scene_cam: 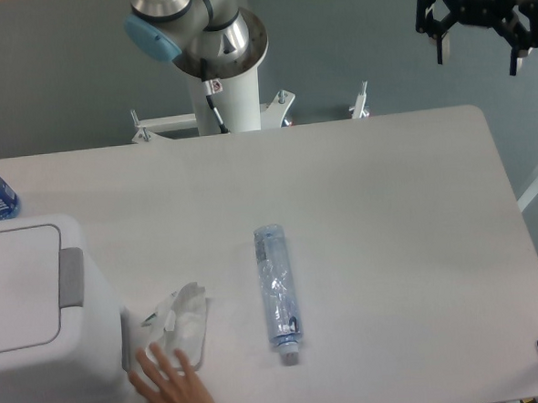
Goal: Open the trash can
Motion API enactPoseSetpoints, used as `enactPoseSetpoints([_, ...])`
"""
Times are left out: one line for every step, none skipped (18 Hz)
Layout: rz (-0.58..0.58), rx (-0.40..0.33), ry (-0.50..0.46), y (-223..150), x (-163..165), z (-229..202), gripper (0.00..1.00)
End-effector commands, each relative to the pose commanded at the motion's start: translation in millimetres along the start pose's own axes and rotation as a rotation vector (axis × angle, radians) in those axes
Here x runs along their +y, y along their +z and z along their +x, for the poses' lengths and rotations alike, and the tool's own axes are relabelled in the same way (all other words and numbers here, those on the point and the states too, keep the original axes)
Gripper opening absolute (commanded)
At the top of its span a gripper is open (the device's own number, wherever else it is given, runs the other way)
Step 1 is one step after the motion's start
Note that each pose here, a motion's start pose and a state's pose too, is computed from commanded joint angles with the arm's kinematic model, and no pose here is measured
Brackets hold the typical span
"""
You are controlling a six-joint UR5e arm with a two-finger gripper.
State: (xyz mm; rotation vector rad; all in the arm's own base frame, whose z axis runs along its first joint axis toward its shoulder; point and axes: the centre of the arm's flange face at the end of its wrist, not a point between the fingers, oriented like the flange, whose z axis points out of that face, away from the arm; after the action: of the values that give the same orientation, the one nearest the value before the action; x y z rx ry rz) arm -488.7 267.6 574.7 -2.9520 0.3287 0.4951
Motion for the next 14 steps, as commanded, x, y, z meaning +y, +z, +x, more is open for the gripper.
enactPoseSetpoints([0.000, -0.002, 0.000, -1.0, -0.1, 0.3, 1.00])
enactPoseSetpoints([0.002, -0.003, 0.000, -2.0, -0.3, 0.6, 1.00])
enactPoseSetpoints([0.002, -0.003, 0.002, -2.0, -1.1, 0.9, 1.00])
enactPoseSetpoints([0.003, -0.003, 0.000, -2.8, -2.0, 1.6, 1.00])
enactPoseSetpoints([0.003, -0.004, -0.015, -3.2, -2.0, 2.0, 1.00])
enactPoseSetpoints([0.004, -0.004, -0.038, -3.2, -3.6, 2.5, 1.00])
enactPoseSetpoints([0.006, -0.003, -0.060, -3.3, -7.7, 3.7, 1.00])
enactPoseSetpoints([0.009, 0.000, -0.075, -2.4, -14.8, 5.6, 1.00])
enactPoseSetpoints([0.012, 0.003, -0.088, -1.7, -21.0, 8.0, 1.00])
enactPoseSetpoints([0.012, 0.005, -0.113, -1.1, -23.3, 9.1, 1.00])
enactPoseSetpoints([0.015, 0.005, -0.141, -2.1, -28.1, 11.0, 1.00])
enactPoseSetpoints([0.021, 0.009, -0.171, -1.5, -38.5, 14.4, 1.00])
enactPoseSetpoints([0.028, 0.011, -0.205, -2.1, -51.9, 19.3, 1.00])
enactPoseSetpoints([0.035, 0.015, -0.238, -2.1, -66.7, 24.7, 1.00])
